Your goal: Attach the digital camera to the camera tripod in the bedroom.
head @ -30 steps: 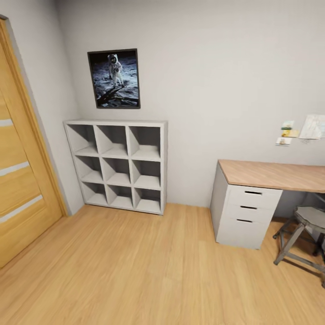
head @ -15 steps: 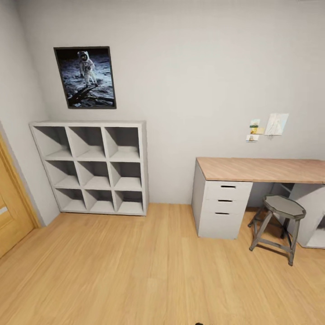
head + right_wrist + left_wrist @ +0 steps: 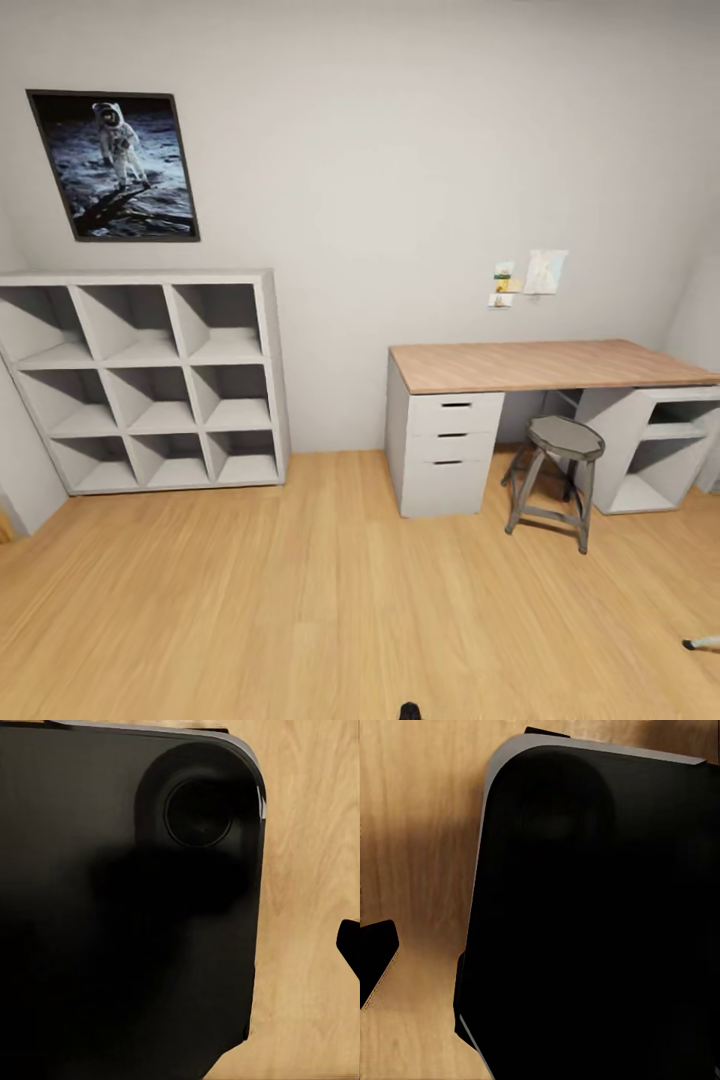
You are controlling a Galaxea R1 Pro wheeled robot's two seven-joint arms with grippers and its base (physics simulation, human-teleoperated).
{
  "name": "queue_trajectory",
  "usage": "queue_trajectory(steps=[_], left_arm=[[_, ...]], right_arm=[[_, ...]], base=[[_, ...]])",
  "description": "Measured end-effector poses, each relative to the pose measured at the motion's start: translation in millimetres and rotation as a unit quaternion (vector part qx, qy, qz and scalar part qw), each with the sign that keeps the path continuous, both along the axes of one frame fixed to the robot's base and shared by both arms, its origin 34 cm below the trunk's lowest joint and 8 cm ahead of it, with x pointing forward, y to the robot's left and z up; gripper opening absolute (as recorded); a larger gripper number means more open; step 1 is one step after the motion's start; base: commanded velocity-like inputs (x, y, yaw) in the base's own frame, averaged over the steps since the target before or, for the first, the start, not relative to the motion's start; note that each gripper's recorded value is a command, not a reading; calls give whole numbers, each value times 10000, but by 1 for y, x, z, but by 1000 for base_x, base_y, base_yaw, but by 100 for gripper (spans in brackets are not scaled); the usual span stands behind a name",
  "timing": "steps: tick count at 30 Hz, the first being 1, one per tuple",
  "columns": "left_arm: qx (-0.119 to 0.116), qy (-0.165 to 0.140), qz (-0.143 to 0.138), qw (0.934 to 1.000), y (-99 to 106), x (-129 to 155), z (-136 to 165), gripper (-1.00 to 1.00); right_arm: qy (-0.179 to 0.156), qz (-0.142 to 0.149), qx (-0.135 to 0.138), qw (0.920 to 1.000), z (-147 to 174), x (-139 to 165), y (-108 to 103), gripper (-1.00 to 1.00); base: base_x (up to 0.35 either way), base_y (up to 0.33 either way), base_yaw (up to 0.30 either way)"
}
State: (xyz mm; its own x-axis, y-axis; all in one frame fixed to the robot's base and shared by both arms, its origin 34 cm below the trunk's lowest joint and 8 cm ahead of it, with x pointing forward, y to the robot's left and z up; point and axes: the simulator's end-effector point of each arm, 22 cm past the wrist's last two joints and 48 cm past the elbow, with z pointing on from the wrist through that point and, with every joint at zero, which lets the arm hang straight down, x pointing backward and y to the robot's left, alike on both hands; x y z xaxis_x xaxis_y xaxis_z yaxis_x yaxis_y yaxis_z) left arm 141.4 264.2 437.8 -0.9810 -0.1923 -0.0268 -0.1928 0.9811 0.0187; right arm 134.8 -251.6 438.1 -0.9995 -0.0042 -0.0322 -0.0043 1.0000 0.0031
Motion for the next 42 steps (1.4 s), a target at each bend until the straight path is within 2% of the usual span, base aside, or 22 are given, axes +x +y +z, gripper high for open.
queue_trajectory(steps=[42], left_arm=[[1,0,0,10000,0,0,0,100]], right_arm=[[0,15,13,10000,0,0,0,100]], base=[[0,0,-298]])
